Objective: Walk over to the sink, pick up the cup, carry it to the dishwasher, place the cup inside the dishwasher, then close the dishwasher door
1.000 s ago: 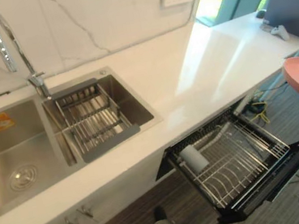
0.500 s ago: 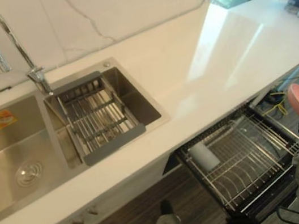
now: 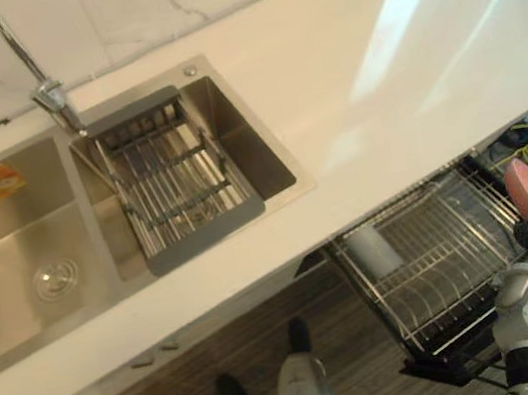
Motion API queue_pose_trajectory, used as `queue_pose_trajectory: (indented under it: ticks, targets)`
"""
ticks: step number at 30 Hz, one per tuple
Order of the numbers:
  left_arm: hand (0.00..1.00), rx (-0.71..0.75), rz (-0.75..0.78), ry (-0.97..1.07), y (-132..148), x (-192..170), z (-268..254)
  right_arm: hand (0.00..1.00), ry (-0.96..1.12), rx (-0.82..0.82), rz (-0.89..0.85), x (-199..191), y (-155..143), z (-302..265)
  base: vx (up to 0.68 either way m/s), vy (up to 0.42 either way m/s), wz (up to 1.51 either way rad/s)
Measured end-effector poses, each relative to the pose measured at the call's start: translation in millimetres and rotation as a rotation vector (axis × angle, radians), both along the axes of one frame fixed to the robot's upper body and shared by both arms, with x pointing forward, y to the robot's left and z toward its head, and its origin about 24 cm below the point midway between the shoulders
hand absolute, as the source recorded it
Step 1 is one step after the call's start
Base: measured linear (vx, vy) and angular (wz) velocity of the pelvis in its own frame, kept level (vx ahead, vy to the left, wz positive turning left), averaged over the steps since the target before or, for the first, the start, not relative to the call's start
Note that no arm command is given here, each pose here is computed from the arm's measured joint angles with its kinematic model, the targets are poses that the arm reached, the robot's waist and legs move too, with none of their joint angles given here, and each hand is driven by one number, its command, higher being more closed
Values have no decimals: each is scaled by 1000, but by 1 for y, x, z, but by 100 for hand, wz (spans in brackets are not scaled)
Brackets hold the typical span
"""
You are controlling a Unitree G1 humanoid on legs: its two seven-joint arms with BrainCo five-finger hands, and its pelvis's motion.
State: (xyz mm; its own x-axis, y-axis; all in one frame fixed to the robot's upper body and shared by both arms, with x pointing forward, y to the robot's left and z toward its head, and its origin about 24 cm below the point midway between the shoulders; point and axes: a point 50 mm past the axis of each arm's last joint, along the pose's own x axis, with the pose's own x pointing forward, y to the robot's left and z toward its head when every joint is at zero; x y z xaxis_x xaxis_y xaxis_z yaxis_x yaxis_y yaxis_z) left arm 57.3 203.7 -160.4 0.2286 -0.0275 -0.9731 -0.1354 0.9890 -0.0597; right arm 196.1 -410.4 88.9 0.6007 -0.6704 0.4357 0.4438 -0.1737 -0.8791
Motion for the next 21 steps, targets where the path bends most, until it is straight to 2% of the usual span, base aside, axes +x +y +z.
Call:
queue_pose_trajectory:
  ticks: [12,21]
  targets:
    - [0,-59,42,-152,-10,50,11,100,-82,161,-23,36,8,4,-16,8,9]
    - [0,-92,-5,-190,-22,68,15,100,-85,149,-33,57,2,26,4,9,0]
